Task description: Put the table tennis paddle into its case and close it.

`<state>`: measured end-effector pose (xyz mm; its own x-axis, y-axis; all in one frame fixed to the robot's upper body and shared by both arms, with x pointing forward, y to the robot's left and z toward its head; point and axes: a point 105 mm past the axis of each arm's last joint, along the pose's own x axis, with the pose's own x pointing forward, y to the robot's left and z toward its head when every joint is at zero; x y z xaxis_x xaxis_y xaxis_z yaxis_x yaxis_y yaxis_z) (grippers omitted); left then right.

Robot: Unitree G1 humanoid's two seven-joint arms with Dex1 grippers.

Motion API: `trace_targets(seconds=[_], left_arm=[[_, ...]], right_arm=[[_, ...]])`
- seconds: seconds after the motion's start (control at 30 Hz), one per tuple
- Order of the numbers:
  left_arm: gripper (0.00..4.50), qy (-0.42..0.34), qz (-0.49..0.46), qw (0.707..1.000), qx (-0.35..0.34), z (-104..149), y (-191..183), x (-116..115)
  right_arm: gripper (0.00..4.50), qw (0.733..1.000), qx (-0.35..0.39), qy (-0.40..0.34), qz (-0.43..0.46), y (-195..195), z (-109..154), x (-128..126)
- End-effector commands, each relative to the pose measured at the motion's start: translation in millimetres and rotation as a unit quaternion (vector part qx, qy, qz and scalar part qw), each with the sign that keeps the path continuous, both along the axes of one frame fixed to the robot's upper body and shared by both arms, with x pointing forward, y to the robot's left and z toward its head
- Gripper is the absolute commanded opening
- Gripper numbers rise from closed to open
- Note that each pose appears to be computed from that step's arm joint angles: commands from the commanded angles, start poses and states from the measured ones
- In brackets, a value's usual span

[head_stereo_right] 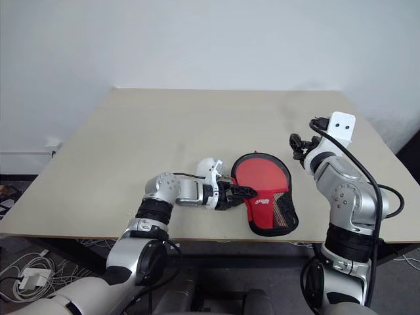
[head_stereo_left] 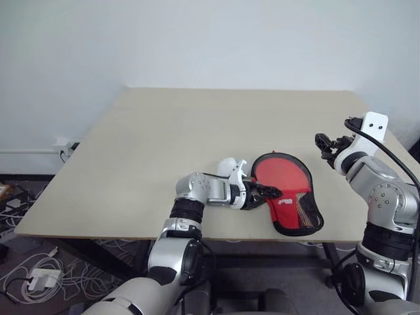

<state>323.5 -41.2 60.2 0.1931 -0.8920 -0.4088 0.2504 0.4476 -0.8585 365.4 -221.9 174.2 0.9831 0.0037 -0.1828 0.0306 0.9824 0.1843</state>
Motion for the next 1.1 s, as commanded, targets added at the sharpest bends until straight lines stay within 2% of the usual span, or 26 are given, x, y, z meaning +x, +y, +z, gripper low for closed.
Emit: trace_targets(seconds=[0.03,0.13,0.3,0.47,0.53,0.6,0.63,0.8,0.93,1.1], left_arm=[[3.67,0.025,-0.047,0.999,-0.005,-2,-43,-25],[2.94,0.021,-0.045,0.999,0.002,-2,-44,-24],[1.09,0.017,-0.029,0.999,0.018,-3,-48,-20],[1.09,0.007,-0.036,0.999,0.016,4,-54,-20],[0.71,0.012,-0.035,0.999,0.013,4,-56,-21],[0.09,0.007,-0.039,0.999,0.008,6,-58,-22],[0.04,0.014,-0.04,0.999,0.002,7,-59,-23],[0.04,0.024,-0.038,0.999,-0.005,6,-58,-23],[0.04,0.036,-0.044,0.998,-0.026,17,-51,-22],[0.04,0.066,-0.067,0.996,-0.003,20,-17,-26]], right_arm=[[3.37,0.999,-0.002,-0.035,-0.013,-4,18,-1],[3.37,0.999,0.002,-0.036,-0.019,-6,17,-1],[3.37,0.999,0.006,-0.035,-0.031,-9,16,-1],[3.37,0.999,0.011,-0.031,-0.039,-12,14,-1],[3.37,0.999,0.011,-0.029,-0.043,-13,12,-1],[3.37,0.999,0.01,-0.027,-0.046,-12,10,-1],[3.37,0.998,0.012,-0.028,-0.047,-12,10,-1],[3.37,0.998,0.016,-0.029,-0.049,-12,9,-1],[3.37,0.998,0.018,-0.037,-0.052,-13,11,-2],[3.37,0.998,0.028,-0.049,-0.036,-3,15,-2]])
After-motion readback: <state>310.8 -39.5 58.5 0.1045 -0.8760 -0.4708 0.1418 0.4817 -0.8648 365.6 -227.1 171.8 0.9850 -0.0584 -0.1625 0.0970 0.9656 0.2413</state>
